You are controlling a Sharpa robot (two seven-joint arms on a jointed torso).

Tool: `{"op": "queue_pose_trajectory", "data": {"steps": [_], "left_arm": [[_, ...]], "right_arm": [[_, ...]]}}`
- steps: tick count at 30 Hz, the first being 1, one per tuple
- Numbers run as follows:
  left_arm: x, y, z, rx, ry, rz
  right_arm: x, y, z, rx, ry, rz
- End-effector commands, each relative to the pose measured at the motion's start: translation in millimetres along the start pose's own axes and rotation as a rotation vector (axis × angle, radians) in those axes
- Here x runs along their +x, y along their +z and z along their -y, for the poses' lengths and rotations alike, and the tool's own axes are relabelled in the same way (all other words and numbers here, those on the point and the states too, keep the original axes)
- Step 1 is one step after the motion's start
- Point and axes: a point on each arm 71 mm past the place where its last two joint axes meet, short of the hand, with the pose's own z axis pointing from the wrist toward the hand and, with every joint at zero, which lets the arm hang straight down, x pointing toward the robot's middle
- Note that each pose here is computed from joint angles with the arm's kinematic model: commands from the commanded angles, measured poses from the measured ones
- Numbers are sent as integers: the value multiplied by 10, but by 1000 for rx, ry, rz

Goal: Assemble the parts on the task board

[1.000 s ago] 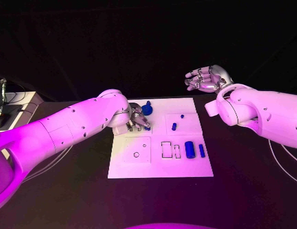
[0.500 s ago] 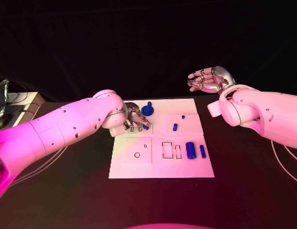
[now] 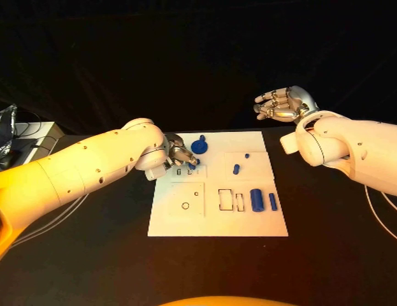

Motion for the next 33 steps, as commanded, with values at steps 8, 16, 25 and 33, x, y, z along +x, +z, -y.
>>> {"op": "queue_pose_trajectory", "data": {"steps": [8, 16, 25, 33], "left_arm": [[42, 75, 6, -35, 93, 87], [69, 104, 4, -44, 107, 90], [95, 103, 4, -48, 129, 81], [112, 92, -17, -54, 143, 68]], "right_arm": [[17, 6, -3, -14, -4, -17], [19, 3, -3, -15, -4, -18], [26, 0, -7, -16, -4, -22], [27, -3, -8, -16, -3, -24]]}}
